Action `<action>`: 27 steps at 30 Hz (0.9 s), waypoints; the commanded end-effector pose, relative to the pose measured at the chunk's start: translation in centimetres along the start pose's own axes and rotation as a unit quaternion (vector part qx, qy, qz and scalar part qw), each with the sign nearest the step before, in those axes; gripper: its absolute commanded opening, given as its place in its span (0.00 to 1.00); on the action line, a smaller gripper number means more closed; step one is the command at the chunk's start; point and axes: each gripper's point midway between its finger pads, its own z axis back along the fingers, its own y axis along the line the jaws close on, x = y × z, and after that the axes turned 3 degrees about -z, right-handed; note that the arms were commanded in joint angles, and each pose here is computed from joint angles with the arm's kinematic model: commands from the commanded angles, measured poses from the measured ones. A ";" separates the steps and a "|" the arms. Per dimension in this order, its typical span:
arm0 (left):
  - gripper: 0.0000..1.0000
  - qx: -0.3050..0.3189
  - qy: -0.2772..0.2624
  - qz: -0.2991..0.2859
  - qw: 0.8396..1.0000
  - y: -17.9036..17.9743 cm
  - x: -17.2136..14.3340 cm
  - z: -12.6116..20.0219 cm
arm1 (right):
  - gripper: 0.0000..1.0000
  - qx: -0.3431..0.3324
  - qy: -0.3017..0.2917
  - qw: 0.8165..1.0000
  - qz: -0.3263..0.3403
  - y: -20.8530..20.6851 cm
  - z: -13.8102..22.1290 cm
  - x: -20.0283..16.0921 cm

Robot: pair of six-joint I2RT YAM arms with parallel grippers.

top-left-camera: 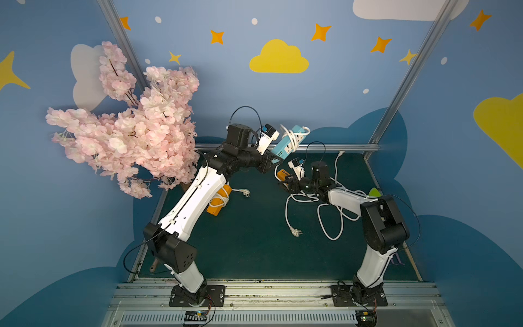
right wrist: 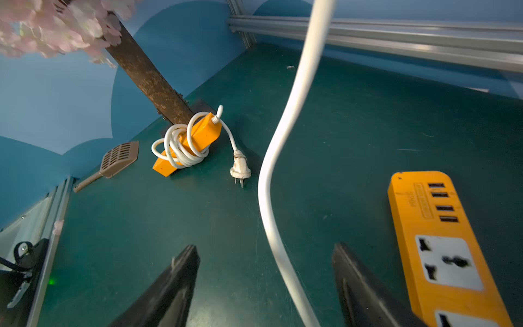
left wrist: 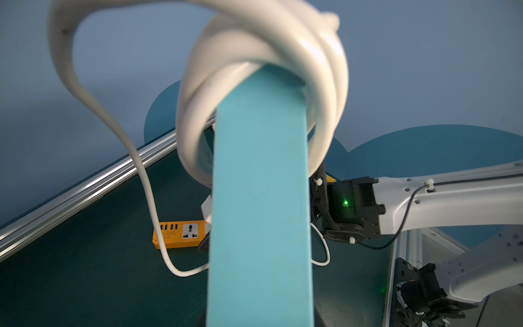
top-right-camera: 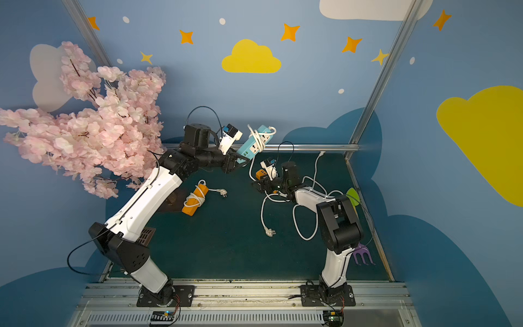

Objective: Wrap the cord around the power strip
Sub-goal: Wrap the power cord around the power strip.

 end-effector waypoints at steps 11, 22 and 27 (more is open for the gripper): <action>0.02 0.062 -0.045 0.021 0.997 5.0 2.4 3.0 | 0.01 -0.015 0.066 0.994 0.085 2.4 -2.2 -3.2; 0.02 0.234 0.108 -0.012 0.966 16.5 -3.9 4.4 | 0.00 -0.122 0.214 0.932 0.266 7.0 1.6 -7.3; 0.03 0.311 0.186 -0.031 0.932 21.0 -7.1 6.1 | 0.00 -0.183 0.242 0.874 0.381 9.1 4.0 -6.0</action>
